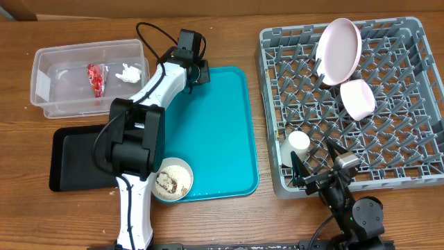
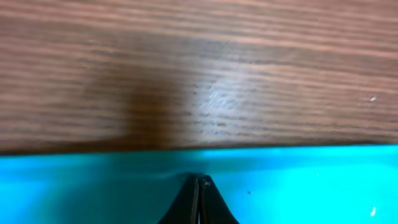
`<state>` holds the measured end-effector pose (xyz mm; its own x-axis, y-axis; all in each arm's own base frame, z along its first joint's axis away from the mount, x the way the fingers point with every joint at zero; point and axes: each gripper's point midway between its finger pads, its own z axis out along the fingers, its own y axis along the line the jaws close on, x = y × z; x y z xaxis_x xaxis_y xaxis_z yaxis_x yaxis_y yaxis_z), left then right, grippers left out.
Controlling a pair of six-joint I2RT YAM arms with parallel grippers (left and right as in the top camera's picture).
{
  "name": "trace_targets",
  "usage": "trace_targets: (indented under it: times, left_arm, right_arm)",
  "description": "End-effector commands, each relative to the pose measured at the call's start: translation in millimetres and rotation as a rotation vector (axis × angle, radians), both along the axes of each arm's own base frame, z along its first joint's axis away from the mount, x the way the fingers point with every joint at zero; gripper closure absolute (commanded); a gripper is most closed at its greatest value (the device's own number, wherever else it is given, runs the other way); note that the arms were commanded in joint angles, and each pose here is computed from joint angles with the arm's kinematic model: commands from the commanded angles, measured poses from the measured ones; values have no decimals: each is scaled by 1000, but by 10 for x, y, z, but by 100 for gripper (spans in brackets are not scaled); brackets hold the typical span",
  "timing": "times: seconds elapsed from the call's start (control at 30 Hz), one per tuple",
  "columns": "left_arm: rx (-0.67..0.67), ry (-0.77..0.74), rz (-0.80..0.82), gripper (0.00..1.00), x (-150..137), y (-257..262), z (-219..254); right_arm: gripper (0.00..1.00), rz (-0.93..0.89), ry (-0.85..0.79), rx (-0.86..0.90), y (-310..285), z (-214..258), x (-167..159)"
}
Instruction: Sort waste into correct bins and load items into the dishwasher
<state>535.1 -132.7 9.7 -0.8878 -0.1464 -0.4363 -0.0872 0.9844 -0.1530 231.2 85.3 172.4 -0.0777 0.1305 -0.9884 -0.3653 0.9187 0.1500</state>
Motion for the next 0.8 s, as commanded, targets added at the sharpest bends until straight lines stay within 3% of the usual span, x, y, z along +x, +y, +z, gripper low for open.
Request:
trace_targets:
  times: [0.0, 0.17, 0.23, 0.27, 0.33, 0.4, 0.43, 0.53, 0.63, 0.77]
  left_arm:
    - [24, 71, 37, 96, -93, 116, -194]
    - [-8, 194, -7, 94, -327, 126, -159]
    - [-19, 230, -50, 79, -389, 111, 18]
    - [-14, 242, -57, 77, -415, 123, 117]
    - [7, 256, -92, 87, -485, 148, 447]
    - [27, 236, -101, 89, -523, 188, 807]
    - [30, 220, -99, 83, -545, 198, 981]
    - [20, 183, -92, 50, -714, 221, 1463]
    - [9, 196, -64, 42, -1016, 285, 1814]
    - [19, 268, -67, 42, -1488, 357, 2083]
  right_arm:
    - [0, -10, -2, 5, -19, -17, 8]
    - [0, -10, -2, 5, -19, -17, 8]
    - [0, -10, -2, 5, -19, -17, 8]
    - [0, -10, -2, 5, -19, -17, 8]
    - [0, -10, -2, 5, -19, -17, 8]
    - [0, -10, -2, 5, -19, -17, 8]
    - [0, -10, -2, 5, -19, -17, 8]
    - [0, -10, -2, 5, -19, -17, 8]
    - [0, -10, -2, 5, -19, -17, 8]
    - [0, -10, -2, 5, -19, -17, 8]
